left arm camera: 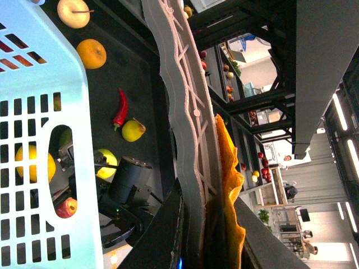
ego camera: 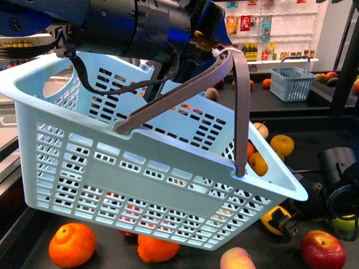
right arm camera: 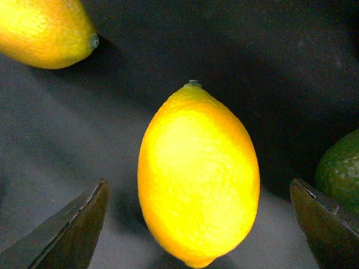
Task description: Pick lemon from shelf
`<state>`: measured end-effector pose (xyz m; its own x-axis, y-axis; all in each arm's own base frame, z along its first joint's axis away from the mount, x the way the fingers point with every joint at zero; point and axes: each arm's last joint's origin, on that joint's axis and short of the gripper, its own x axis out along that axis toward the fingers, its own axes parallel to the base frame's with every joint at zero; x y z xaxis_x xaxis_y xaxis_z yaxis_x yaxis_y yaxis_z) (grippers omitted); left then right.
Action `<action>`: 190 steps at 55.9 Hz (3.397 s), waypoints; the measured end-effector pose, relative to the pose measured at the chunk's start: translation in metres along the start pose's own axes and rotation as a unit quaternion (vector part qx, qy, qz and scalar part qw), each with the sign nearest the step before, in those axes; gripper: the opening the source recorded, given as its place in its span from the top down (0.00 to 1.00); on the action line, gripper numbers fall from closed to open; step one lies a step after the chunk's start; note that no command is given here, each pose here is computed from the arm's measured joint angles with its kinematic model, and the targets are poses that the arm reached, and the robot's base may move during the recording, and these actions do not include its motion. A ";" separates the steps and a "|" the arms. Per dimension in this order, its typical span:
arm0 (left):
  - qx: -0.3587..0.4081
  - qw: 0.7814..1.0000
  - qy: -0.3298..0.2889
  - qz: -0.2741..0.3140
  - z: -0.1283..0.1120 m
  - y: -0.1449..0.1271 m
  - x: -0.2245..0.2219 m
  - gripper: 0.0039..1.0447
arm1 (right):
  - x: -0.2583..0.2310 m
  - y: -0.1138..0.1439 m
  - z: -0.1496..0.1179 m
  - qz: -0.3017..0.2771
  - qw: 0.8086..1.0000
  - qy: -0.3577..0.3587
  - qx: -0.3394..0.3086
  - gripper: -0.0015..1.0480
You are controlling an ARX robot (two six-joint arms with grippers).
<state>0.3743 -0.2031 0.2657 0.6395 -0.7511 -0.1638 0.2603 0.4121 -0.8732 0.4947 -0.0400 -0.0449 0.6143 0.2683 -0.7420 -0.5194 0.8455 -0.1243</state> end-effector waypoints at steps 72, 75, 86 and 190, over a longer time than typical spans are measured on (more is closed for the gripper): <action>0.000 1.000 0.000 0.000 0.000 0.000 0.000 0.87 | -0.136 -0.039 0.010 -0.161 0.976 -0.122 0.085 0.38; 0.000 1.000 0.000 0.000 0.000 0.000 0.000 0.87 | -0.155 -0.036 0.019 -0.159 0.973 -0.138 0.091 0.38; 0.000 1.000 0.001 0.000 0.000 0.000 0.000 0.87 | -0.215 -0.009 0.075 -0.126 0.963 -0.218 0.092 0.38; -0.001 1.000 0.001 0.001 0.000 0.000 0.000 0.87 | -0.367 0.151 0.050 -0.302 0.867 -0.345 0.195 0.07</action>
<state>0.3743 -0.2034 0.2652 0.6390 -0.7512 -0.1656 0.2585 0.4124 -0.8736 0.2206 0.0119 0.2415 0.9834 -0.1784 -0.0325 0.1778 0.9838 -0.0209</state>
